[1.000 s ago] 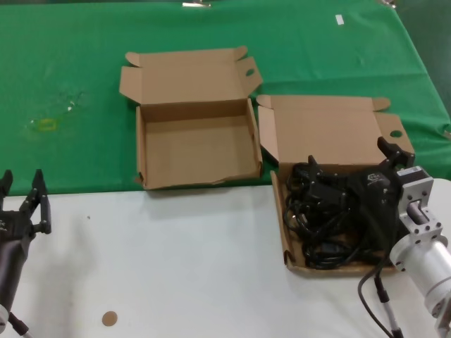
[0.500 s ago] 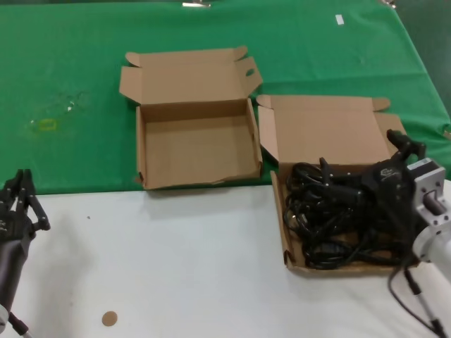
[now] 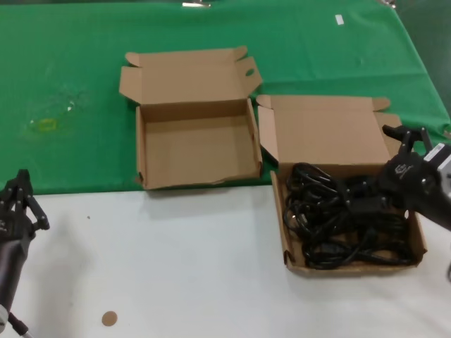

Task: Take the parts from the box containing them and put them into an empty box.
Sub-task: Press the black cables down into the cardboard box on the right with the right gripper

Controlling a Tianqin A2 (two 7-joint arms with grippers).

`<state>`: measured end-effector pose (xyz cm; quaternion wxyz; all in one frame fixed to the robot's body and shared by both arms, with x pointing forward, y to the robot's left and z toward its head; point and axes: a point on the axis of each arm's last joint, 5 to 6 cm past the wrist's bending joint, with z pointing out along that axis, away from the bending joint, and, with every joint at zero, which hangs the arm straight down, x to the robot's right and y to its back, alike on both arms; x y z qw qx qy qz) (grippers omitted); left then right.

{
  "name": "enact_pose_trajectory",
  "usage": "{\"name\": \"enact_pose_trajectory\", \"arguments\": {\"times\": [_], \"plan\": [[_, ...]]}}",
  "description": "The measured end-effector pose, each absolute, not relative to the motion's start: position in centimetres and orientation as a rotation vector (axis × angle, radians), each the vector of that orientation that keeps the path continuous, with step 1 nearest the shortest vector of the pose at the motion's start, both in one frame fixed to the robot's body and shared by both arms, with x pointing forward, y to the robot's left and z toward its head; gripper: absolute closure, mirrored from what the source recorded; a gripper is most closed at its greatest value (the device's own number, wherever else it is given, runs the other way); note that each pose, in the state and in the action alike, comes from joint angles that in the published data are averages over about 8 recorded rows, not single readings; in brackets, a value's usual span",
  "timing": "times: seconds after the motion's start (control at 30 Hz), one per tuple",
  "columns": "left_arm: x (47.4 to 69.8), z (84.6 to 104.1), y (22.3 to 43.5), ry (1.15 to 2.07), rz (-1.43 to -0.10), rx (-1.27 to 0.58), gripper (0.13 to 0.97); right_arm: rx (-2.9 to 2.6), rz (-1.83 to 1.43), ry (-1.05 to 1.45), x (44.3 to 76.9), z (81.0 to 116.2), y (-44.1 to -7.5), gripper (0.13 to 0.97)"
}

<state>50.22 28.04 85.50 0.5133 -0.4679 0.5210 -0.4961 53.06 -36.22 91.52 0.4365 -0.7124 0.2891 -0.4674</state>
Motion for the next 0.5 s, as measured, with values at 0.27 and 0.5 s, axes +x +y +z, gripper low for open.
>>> {"name": "enact_pose_trajectory", "arguments": {"times": [0.27, 0.5], "plan": [[50.2, 85.5, 28.0, 1.253, -1.193, -1.125, 0.953, -2.006, -1.067, 0.492, 53.7, 95.0, -38.3, 0.130], [50.2, 85.5, 28.0, 1.253, -1.193, -1.125, 0.953, -2.214, -0.977, 0.255, 54.5, 97.3, -39.7, 0.130]]}}
